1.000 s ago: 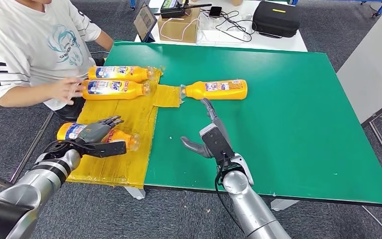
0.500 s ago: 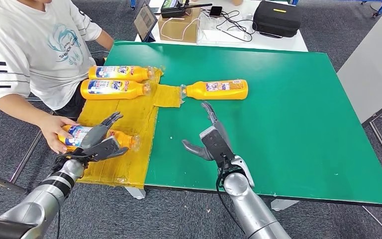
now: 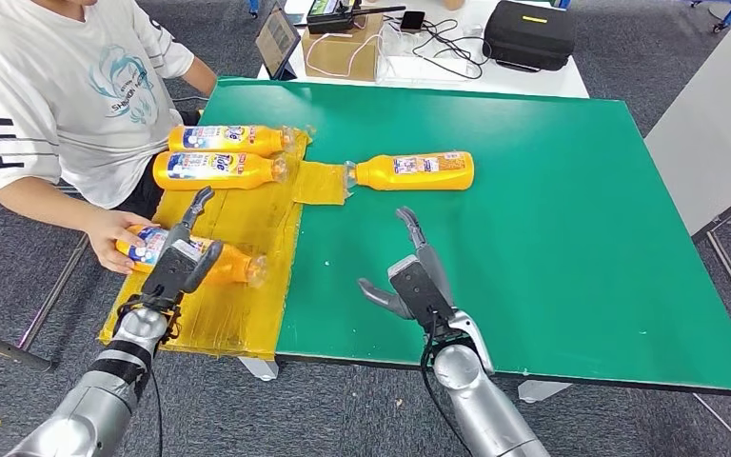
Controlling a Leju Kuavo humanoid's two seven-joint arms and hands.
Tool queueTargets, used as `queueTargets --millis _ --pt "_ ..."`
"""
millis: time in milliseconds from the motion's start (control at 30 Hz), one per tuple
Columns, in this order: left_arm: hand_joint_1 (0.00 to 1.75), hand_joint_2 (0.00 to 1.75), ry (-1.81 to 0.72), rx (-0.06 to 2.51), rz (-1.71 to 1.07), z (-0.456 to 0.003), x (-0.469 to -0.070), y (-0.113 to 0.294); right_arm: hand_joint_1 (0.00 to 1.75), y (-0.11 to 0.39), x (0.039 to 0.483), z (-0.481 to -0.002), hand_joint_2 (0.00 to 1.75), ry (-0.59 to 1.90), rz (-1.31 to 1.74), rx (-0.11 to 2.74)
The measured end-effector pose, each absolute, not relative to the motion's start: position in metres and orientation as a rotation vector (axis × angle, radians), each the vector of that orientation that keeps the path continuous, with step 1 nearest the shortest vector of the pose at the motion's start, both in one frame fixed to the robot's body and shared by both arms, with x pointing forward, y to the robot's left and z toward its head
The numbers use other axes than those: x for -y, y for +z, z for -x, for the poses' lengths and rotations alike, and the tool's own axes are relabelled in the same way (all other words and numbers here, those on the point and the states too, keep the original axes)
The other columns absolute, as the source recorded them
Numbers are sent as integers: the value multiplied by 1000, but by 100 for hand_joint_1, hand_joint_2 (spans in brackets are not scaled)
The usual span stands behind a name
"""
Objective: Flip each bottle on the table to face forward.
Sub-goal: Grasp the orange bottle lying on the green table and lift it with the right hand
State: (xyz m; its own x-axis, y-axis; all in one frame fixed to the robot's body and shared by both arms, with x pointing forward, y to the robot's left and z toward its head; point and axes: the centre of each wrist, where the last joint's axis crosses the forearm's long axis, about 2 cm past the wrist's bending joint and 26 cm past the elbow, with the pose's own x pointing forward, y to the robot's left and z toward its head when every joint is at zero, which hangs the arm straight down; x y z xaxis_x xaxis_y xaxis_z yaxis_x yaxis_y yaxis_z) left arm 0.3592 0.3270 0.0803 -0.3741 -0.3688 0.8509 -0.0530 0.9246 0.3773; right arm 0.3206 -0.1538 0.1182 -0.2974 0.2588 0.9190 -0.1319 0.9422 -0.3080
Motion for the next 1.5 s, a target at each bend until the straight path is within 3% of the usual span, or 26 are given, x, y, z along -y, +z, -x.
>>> queueTargets --millis 367,600,967,1500 --pt "0 175 -57 1810 94 -353 -258 82 0 114 161 -313 175 369 166 1819" --pt "0 175 -4 1784 181 -349 -225 86 0 113 163 -310 175 344 176 1817" --pt "0 175 14 1771 208 -346 -196 89 0 115 159 -304 175 241 152 1868" --pt "0 175 23 1771 153 -345 -190 88 0 114 157 -299 175 204 140 1877"
